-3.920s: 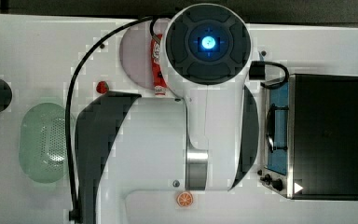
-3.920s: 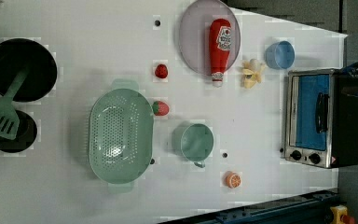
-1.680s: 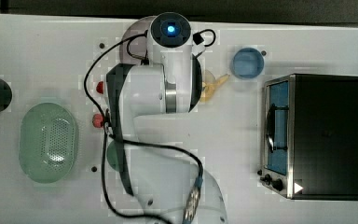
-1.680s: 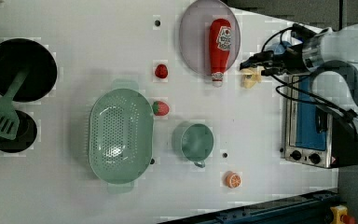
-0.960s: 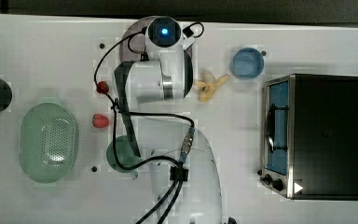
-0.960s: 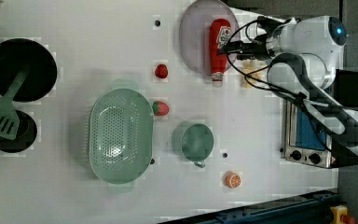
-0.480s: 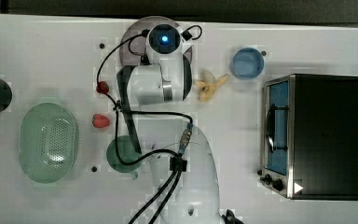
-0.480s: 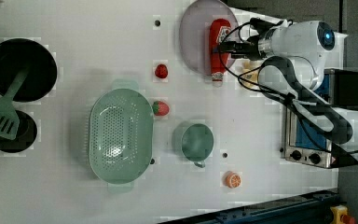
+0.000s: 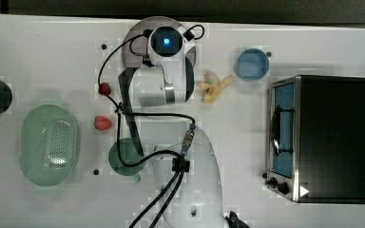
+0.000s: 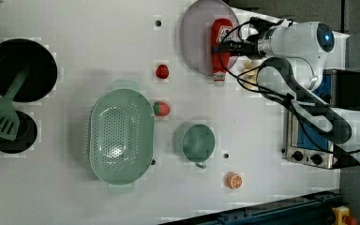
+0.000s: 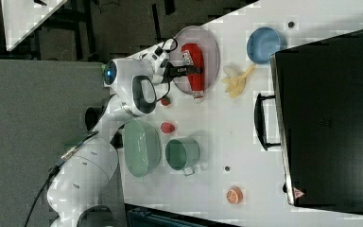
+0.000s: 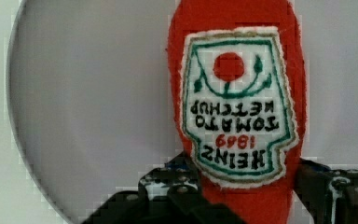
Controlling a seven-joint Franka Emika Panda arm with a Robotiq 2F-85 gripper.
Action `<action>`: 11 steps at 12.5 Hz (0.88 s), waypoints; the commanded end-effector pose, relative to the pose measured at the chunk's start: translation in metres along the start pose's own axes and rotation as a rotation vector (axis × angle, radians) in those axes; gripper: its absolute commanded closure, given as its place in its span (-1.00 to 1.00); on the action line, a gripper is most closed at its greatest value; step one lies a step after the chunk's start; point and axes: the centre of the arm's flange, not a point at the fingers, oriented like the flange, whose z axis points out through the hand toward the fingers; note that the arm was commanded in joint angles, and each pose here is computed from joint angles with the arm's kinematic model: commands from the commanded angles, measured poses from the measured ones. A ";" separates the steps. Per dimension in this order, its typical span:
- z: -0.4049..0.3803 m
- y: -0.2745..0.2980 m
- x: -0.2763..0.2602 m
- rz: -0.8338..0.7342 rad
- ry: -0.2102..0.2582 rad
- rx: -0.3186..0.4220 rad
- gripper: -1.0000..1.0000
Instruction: Pick ketchup from plate and place it on table.
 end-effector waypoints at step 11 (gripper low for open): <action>-0.232 0.030 0.022 0.176 0.065 0.003 -0.16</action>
